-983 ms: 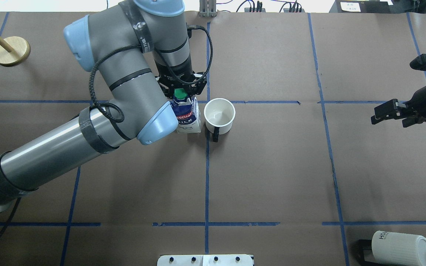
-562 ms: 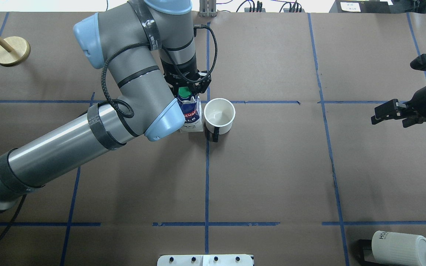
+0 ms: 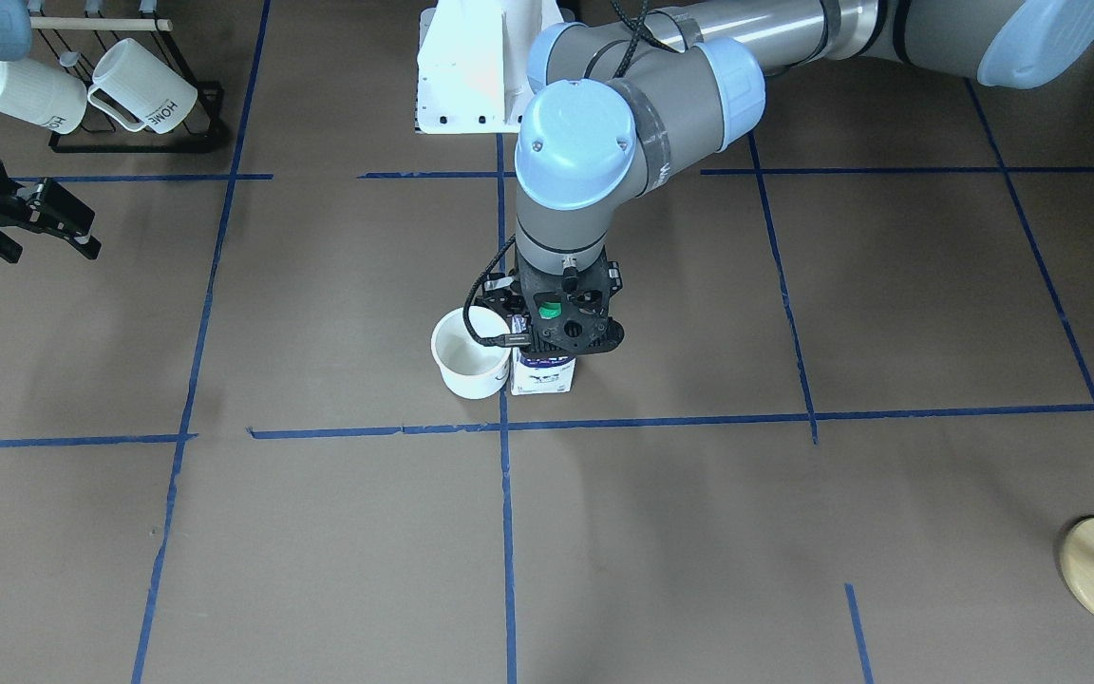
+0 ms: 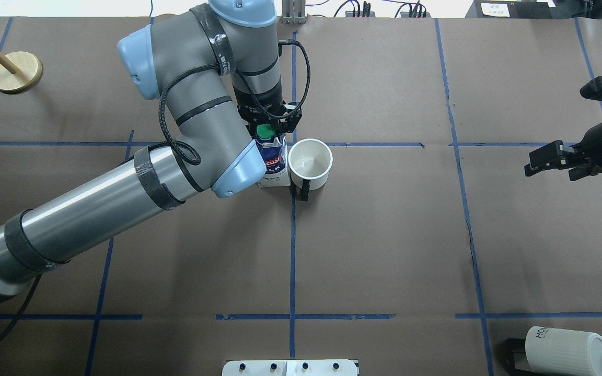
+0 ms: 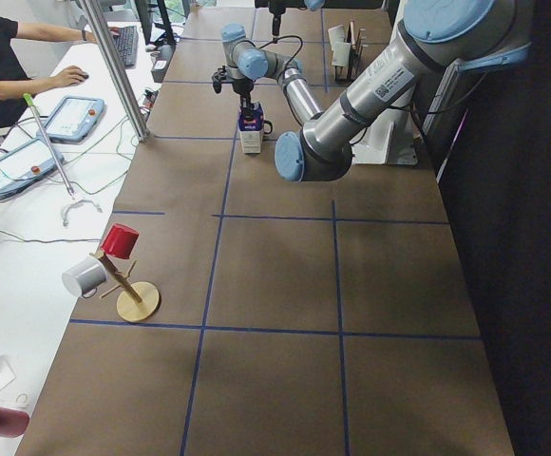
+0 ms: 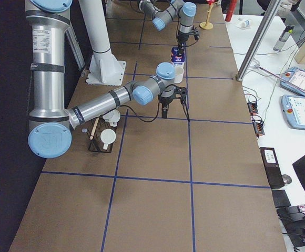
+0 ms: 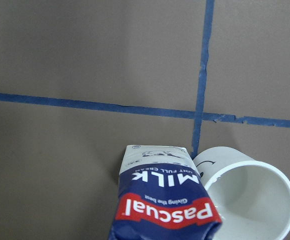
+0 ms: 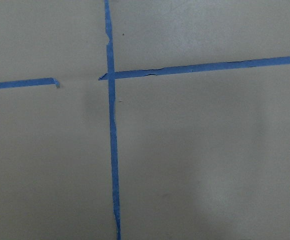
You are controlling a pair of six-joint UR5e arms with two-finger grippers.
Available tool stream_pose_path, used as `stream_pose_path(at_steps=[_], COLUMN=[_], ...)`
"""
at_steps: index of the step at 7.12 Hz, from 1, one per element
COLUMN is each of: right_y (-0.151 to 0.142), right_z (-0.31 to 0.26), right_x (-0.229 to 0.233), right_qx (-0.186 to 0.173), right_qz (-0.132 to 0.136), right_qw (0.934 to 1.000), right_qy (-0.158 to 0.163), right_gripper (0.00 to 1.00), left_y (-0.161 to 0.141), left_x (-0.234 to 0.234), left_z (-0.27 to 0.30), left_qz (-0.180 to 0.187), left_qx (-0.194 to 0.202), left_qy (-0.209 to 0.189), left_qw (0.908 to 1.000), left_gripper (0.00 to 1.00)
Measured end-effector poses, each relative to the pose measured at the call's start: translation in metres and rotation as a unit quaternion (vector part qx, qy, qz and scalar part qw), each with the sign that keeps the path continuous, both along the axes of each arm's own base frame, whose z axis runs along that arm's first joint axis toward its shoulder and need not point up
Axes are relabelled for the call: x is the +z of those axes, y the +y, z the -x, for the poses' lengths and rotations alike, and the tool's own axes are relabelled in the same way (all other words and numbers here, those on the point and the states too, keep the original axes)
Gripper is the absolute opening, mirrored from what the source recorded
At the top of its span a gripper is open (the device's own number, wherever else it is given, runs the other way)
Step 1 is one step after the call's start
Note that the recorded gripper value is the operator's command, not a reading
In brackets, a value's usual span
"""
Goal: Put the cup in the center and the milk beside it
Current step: 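Open the left gripper to release the milk carton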
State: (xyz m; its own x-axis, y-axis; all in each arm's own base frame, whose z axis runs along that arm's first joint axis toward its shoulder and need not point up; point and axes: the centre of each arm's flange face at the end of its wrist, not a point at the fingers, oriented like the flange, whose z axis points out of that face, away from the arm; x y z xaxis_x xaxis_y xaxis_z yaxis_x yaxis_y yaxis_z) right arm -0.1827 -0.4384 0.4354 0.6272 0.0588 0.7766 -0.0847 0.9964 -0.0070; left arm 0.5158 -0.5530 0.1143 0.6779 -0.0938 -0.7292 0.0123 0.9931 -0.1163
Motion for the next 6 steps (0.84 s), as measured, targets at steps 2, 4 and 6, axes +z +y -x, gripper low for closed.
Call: stream_pose_path(at_steps=[2, 4, 6], right_y=[0.0, 0.0, 0.0], right_z=[0.001, 0.001, 0.001], right_x=[0.0, -0.002, -0.002], right_qx=[-0.001, -0.001, -0.001], right_qz=[0.0, -0.002, -0.002], right_qw=[1.0, 1.0, 1.0], right_qy=[0.0, -0.001, -0.001], right_gripper=[1.0, 1.0, 1.0], left_y=[0.001, 0.021, 0.039], left_x=[-0.003, -0.04, -0.067], left_z=[0.002, 0.038, 0.077], left_qz=[-0.002, -0.025, -0.053], left_qx=[-0.001, -0.008, -0.024], left_qy=[0.002, 0.025, 0.034], left_qw=[1.0, 0.9994, 0.9977], left_gripper=[1.0, 1.0, 1.0])
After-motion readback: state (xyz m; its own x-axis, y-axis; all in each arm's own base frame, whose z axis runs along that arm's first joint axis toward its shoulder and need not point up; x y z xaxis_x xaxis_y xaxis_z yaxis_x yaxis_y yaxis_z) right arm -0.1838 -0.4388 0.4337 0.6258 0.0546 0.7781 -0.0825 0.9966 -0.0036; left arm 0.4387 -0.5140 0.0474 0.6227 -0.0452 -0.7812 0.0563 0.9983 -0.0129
